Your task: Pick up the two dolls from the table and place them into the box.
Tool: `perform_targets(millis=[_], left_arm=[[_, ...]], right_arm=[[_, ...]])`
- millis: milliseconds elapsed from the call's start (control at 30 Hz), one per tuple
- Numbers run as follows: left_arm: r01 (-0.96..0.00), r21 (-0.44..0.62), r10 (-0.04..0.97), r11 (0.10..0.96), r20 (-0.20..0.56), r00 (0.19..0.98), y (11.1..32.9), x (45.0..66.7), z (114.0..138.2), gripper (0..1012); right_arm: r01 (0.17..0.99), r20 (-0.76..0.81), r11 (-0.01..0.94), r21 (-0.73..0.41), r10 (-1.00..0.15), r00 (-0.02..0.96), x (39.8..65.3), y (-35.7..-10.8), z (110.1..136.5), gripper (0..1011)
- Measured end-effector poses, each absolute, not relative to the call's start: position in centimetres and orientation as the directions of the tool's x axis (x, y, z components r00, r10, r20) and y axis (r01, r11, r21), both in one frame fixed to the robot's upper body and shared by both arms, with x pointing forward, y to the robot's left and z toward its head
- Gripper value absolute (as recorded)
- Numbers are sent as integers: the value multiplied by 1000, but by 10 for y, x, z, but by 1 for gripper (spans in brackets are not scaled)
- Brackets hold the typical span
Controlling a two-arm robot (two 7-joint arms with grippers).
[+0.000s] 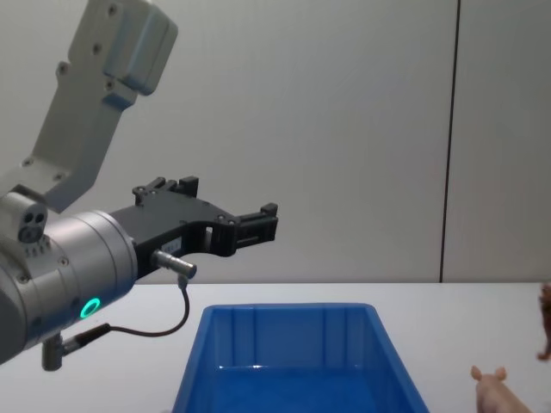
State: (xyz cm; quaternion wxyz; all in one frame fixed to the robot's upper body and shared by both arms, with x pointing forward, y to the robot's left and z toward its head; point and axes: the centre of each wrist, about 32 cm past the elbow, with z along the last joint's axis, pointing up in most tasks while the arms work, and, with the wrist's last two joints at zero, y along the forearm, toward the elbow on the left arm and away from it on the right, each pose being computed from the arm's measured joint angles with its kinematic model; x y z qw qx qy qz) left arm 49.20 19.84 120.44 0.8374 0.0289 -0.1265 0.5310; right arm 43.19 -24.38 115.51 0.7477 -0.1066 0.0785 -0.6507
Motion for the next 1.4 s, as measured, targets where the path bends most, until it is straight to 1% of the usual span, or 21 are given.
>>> perform_targets(millis=[267,467,500,700,900,1100,1200,1233,1300,1333,1400], left_arm=[[-897,-86,882,434,243,404,198,492,1204,1003],[-897,-86,882,434,242,404,198,492,1204,1003],[-897,-86,882,434,243,404,198,492,1204,1003],[-897,-86,882,434,243,404,198,492,1204,1003],[-897,-86,882,434,243,404,198,492,1204,1003],[-897,-86,882,434,242,404,198,492,1204,1003],[-897,-86,882,434,243,404,198,492,1204,1003],[-897,-86,882,434,243,404,198,492,1204,1003],[-897,-86,882,434,242,404,198,492,1204,1003],[-897,-86,882,434,242,404,198,492,1204,1003],[-897,-86,882,434,242,404,198,492,1204,1003]], right_arm=[[958,12,214,-192,-975,220,437,-236,1169,288],[941,-5,305,-150,-952,307,444,-226,1178,287],[941,-5,305,-150,-952,307,444,-226,1178,287],[907,-21,402,-123,-915,402,452,-214,1184,287],[875,-34,472,-108,-881,471,460,-204,1187,287],[824,-50,557,-99,-830,555,472,-191,1189,288],[797,-59,597,-98,-803,594,479,-184,1189,322],[789,-60,606,-98,-795,603,480,-183,1189,389],[775,-66,625,-100,-781,621,484,-180,1189,429],[769,-68,631,-101,-775,628,486,-178,1189,490],[757,-73,645,-105,-764,641,489,-175,1189,510]])
